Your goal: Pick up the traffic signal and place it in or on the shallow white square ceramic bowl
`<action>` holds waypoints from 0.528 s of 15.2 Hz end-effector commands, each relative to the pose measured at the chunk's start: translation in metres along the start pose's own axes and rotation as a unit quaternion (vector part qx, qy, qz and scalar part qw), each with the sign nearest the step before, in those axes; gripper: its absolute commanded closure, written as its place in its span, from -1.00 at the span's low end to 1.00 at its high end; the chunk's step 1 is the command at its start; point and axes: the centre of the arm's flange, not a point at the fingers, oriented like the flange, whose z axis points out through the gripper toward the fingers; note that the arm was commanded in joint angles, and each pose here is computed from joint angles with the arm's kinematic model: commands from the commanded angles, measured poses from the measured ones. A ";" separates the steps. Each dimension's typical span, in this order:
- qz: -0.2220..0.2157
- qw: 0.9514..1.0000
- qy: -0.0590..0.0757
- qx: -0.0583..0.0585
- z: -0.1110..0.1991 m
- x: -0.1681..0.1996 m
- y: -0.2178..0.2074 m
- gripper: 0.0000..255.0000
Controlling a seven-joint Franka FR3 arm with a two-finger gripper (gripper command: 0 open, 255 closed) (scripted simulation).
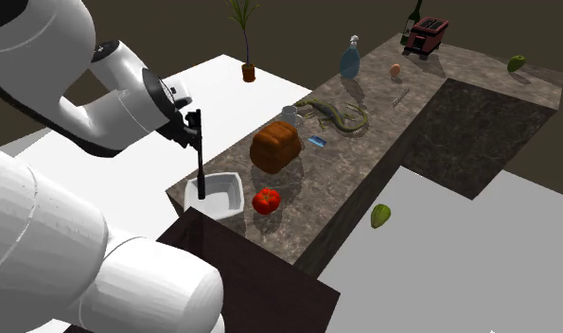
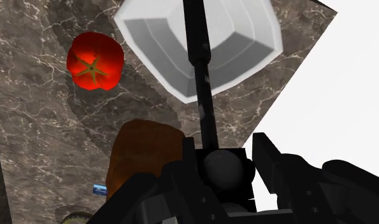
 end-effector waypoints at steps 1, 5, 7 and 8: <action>0.000 1.000 0.000 0.000 0.008 -0.003 0.000 1.00; 0.000 1.000 0.000 0.000 0.028 -0.011 -0.001 1.00; 0.000 1.000 0.000 0.000 0.038 -0.014 -0.001 1.00; 0.000 1.000 0.000 0.000 0.043 -0.016 -0.002 1.00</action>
